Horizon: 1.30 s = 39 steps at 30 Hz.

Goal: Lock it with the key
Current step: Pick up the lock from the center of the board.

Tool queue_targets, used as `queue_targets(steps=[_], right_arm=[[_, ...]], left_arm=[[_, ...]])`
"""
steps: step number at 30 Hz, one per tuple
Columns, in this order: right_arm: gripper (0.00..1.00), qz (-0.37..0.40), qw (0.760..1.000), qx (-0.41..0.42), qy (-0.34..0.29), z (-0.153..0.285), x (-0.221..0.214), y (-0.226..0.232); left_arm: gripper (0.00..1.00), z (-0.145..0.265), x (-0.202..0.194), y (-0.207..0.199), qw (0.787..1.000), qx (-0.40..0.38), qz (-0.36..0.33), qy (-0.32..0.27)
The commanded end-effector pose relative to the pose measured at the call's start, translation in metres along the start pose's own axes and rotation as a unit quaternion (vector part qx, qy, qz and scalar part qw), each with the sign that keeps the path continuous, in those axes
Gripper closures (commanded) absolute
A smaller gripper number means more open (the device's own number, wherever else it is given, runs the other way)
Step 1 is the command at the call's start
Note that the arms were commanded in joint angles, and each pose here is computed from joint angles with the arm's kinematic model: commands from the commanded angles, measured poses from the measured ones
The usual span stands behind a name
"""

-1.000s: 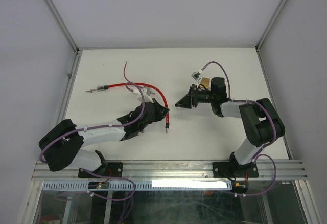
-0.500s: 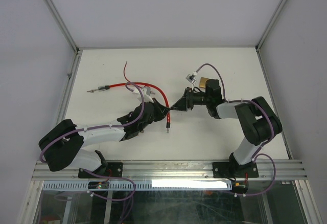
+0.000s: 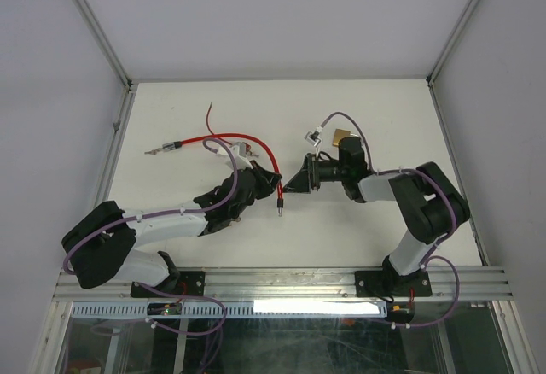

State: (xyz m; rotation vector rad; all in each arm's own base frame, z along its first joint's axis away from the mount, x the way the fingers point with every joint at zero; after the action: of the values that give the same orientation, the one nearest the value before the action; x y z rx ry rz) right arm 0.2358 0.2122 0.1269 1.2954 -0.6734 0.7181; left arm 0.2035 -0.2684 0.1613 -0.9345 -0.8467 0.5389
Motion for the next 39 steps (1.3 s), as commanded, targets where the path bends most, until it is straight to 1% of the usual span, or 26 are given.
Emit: queue_targets(steps=[1, 9, 14, 16, 18, 19, 21, 22, 25, 29, 32, 33, 34, 36, 37, 39], right_arm=[[0.48, 0.013, 1.0, 0.01, -0.006, -0.01, 0.007, 0.013], [0.51, -0.03, 1.0, -0.002, 0.001, -0.021, 0.004, 0.015], [0.56, -0.046, 0.999, 0.003, -0.002, -0.025, 0.008, 0.021], [0.62, -0.053, 0.999, 0.001, -0.003, -0.026, 0.009, 0.022], [0.77, -0.057, 0.998, 0.0, -0.001, -0.025, 0.01, 0.021], [0.82, -0.059, 0.998, -0.002, 0.0, -0.025, 0.01, 0.021], [0.96, -0.059, 0.998, 0.002, 0.005, -0.026, 0.01, 0.022], [1.0, -0.059, 0.998, 0.003, 0.007, -0.025, 0.011, 0.021], [1.0, -0.054, 0.998, 0.006, 0.013, -0.024, 0.012, 0.021], [1.0, -0.043, 0.999, 0.011, 0.013, -0.018, 0.019, 0.021], [1.0, -0.024, 1.0, 0.012, 0.016, -0.012, 0.027, 0.023], [1.0, -0.017, 1.0, 0.012, 0.02, -0.01, 0.03, 0.024], [1.0, 0.011, 1.0, 0.015, 0.025, -0.008, 0.032, 0.024], [1.0, 0.035, 0.999, 0.011, 0.035, -0.003, 0.038, 0.026], [1.0, 0.041, 0.998, 0.01, 0.041, 0.001, 0.04, 0.027], [1.0, 0.063, 0.997, 0.006, 0.045, 0.007, 0.046, 0.03]], left_arm=[[1.0, 0.0, 0.011, -0.038, 0.996, -0.069, 0.035, -0.033], [1.0, -0.004, 0.012, -0.043, 0.996, -0.072, 0.04, -0.041], [1.0, -0.008, 0.01, -0.045, 0.996, -0.073, 0.037, -0.041], [1.0, -0.009, 0.009, -0.046, 0.996, -0.075, 0.035, -0.038], [1.0, -0.009, 0.008, -0.046, 0.996, -0.075, 0.034, -0.036], [1.0, -0.009, 0.008, -0.046, 0.996, -0.076, 0.034, -0.035], [1.0, -0.007, 0.008, -0.046, 0.996, -0.077, 0.032, -0.034], [1.0, -0.007, 0.008, -0.046, 0.996, -0.079, 0.032, -0.035], [0.99, -0.004, 0.009, -0.045, 0.996, -0.079, 0.029, -0.036], [0.82, 0.003, 0.013, -0.043, 0.995, -0.083, 0.022, -0.044], [0.65, 0.01, 0.018, -0.04, 0.995, -0.086, 0.009, -0.053], [0.58, 0.014, 0.02, -0.039, 0.994, -0.088, -0.005, -0.058], [0.53, 0.017, 0.022, -0.038, 0.994, -0.09, -0.015, -0.061], [0.42, 0.025, 0.028, -0.035, 0.992, -0.091, -0.041, -0.072], [0.35, 0.028, 0.031, -0.033, 0.991, -0.092, -0.057, -0.076], [0.28, 0.037, 0.036, -0.031, 0.988, -0.094, -0.091, -0.083]])
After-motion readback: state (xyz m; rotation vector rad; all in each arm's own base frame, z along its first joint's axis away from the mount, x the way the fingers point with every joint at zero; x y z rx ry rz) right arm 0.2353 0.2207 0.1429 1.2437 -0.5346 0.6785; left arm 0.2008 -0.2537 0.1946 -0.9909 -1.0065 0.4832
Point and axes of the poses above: each gripper's point midway between its finger pads, its own z axis back along the fingers, its own y axis along the line the jaws close on, x = y × z, the point moved 8 cm from there along z, back along the fingers, and after that the axes turned 15 degrees about z, right-handed, at the moved point
